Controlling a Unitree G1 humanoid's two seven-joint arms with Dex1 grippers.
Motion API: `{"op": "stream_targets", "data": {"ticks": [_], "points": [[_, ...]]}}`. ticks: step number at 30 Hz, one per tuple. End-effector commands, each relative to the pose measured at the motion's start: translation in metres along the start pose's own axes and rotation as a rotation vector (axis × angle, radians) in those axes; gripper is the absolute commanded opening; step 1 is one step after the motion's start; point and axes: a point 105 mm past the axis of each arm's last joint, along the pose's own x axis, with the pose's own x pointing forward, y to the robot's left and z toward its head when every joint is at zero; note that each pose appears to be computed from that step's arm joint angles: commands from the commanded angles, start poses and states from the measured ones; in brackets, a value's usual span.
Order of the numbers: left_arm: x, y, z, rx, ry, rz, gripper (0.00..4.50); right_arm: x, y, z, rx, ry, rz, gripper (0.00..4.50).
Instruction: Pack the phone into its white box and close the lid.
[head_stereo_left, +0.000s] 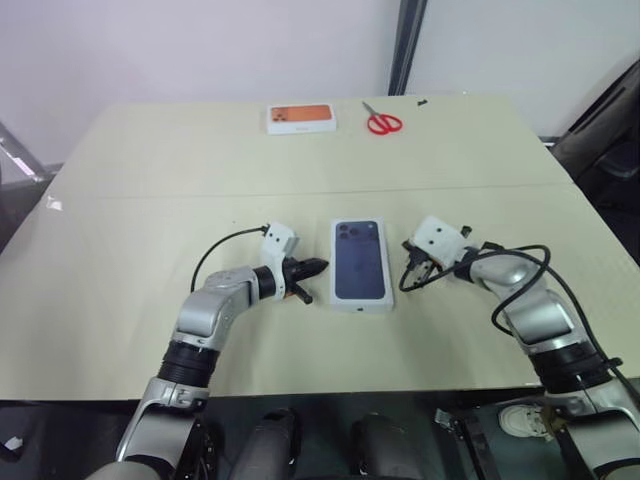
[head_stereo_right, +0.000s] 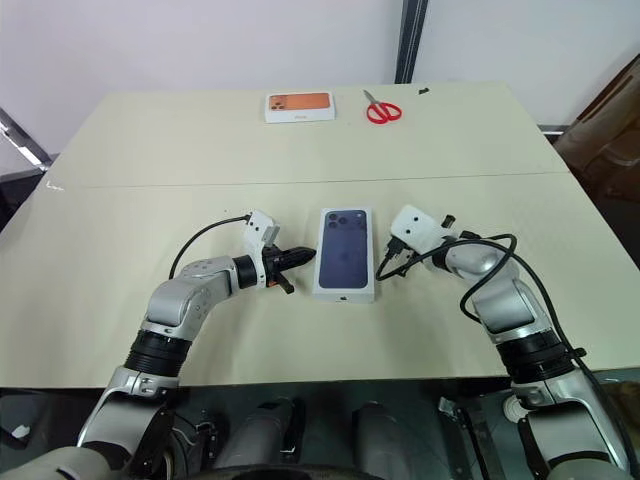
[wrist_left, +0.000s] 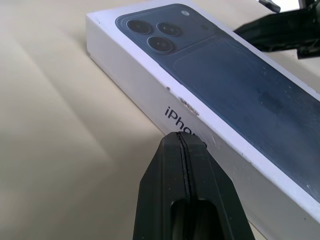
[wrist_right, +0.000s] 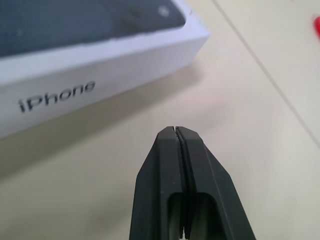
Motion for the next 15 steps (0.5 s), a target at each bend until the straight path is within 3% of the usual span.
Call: {"op": "stream_targets", "data": {"ticks": [1,10,15], "points": [[-0.005,0.001,0.024,0.024,-0.09,0.003,0.0,-0.007,-0.021,0.03,0.051,-0.141,-0.07,0.03],[0.012,-0.015,0.065,0.024,-0.189,-0.059,0.0,-0.007,0.03,0.072,0.155,-0.329,0.152,0.03],[0.031,-0.022,0.041,0.053,-0.095,-0.083,0.0,0.001,0.056,0.036,0.068,-0.154,0.219,0.03]]}}
